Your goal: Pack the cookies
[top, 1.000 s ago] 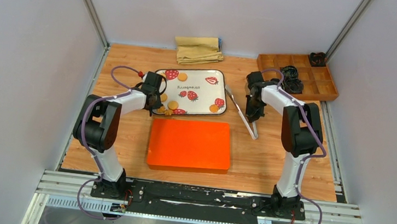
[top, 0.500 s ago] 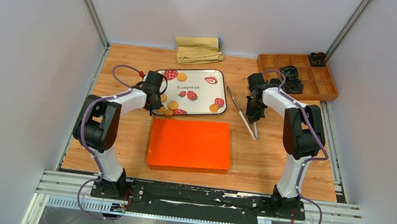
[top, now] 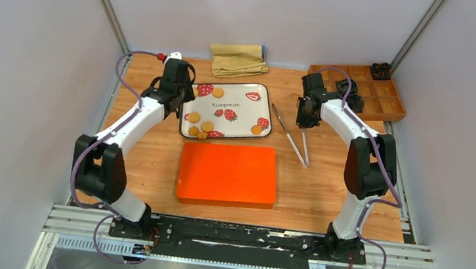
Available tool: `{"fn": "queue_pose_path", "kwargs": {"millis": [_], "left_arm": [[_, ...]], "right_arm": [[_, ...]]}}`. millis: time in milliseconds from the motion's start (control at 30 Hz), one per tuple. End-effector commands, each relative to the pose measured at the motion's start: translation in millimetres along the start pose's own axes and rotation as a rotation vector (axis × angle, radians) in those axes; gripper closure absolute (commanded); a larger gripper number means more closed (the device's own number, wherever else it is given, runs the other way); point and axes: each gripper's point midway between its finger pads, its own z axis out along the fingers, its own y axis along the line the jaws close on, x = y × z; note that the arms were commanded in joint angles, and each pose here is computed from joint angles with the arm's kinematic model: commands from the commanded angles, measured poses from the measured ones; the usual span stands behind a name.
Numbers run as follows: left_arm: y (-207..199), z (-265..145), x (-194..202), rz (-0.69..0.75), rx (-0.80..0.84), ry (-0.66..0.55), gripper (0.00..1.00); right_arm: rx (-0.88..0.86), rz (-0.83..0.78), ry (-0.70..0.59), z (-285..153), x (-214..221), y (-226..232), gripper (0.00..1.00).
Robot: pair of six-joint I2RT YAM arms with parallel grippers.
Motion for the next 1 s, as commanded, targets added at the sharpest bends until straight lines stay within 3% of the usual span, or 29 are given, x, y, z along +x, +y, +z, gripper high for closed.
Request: {"fn": "queue_pose_path", "kwargs": {"millis": [0,267,467,700,967], "left_arm": [[-13.2,-45.0,-63.6,-0.01,0.074,-0.187,0.59],[-36.0,-125.0,-115.9,0.005,0.281,-0.352,0.43],[-77.6,-169.7,-117.0,0.069,0.519,-0.371,0.35],[-106.5,-172.3,-63.8,0.143,0.607,-0.285,0.34],[-92.4,-158.0,50.4,0.243,0.581,-0.127,0.31]], "right_arm": [[0.017,-0.023,-0.095,-21.9,-28.3,-0.2,0.98],[0.055,-0.041,-0.238,-65.1,-63.4,-9.5,0.88],[-0.027,-0.065,-0.355,-108.2,-82.2,2.5,0.79],[-0.115,-0.154,-0.414,-134.4,-64.1,30.5,0.76],[-0.165,-0.189,-0.402,-142.1,-12.0,36.0,0.73]]}}
